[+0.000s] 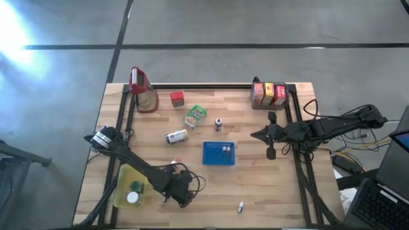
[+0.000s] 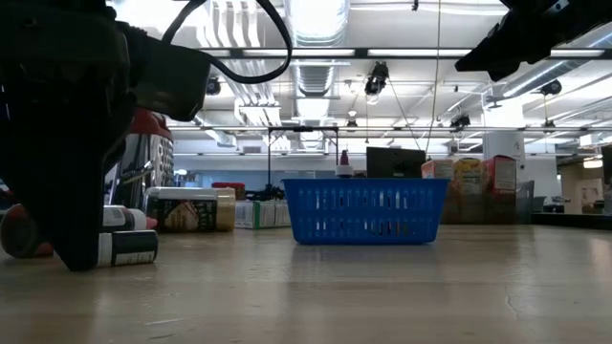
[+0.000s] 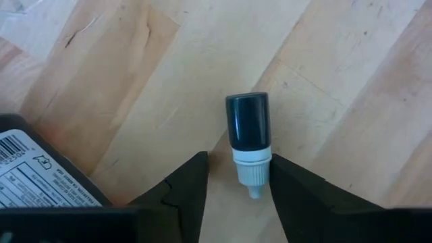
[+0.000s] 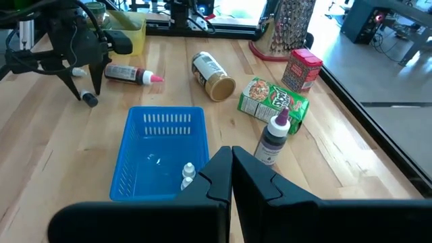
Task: Pick & Place Kitchen Items
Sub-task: Put the small black food coloring into the blue bin
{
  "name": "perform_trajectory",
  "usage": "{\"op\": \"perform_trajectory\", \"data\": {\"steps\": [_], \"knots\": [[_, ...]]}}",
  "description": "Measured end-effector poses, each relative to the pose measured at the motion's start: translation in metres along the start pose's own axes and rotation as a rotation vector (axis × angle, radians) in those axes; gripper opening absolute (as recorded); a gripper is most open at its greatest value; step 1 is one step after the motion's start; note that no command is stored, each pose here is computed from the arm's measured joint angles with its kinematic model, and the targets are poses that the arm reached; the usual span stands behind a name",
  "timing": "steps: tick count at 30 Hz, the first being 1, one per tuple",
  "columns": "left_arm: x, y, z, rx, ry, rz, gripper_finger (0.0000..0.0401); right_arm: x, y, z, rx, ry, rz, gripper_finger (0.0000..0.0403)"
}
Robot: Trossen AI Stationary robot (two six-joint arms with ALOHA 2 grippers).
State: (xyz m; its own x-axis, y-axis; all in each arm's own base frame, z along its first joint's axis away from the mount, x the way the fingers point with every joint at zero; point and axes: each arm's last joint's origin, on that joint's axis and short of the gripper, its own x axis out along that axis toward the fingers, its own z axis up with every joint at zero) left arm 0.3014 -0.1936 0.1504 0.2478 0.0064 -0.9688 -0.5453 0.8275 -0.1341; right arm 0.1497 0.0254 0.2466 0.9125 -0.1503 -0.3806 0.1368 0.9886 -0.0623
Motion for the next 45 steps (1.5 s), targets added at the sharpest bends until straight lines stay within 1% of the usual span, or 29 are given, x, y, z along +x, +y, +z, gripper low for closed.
{"op": "perform_trajectory", "data": {"steps": [7,10,13,18,24,32,35,37,40,42,45], "knots": [[-0.004,0.001,0.000,0.011,-0.012,0.001,0.0111,0.000,0.000,0.000,0.000,0.000,0.000,0.0008],[-0.004,0.001,0.001,0.047,-0.013,0.000,0.0095,0.000,0.000,0.000,0.000,0.000,0.000,0.0008],[-0.004,0.001,0.001,0.107,-0.014,-0.006,0.0083,0.000,0.000,0.000,0.001,0.000,0.000,0.0008],[-0.005,0.000,0.001,0.228,-0.018,-0.010,0.0074,0.000,0.000,0.000,0.005,0.000,0.000,0.0008],[-0.005,0.000,0.001,0.370,-0.024,-0.007,0.0073,0.000,0.000,0.000,0.005,0.000,0.000,0.0008],[-0.005,0.001,0.002,0.596,-0.056,0.028,0.0072,0.000,0.000,0.000,0.005,0.000,0.000,0.0008],[-0.005,0.002,0.002,0.661,-0.074,0.052,0.0072,0.001,0.000,-0.003,0.003,0.007,-0.001,0.0008],[-0.007,0.002,0.004,0.703,-0.098,0.091,0.0071,0.002,0.000,-0.005,0.015,0.013,-0.001,0.0008],[-0.014,0.002,0.010,0.802,-0.164,0.219,0.0071,0.003,0.000,-0.008,0.051,0.021,-0.002,0.0008],[-0.024,0.000,0.015,0.907,-0.225,0.333,0.0071,0.003,0.000,-0.008,0.090,0.023,-0.002,0.0008],[-0.039,-0.004,0.025,1.114,-0.322,0.547,0.0071,0.003,0.000,-0.008,0.170,0.022,-0.002,0.0008]]}}
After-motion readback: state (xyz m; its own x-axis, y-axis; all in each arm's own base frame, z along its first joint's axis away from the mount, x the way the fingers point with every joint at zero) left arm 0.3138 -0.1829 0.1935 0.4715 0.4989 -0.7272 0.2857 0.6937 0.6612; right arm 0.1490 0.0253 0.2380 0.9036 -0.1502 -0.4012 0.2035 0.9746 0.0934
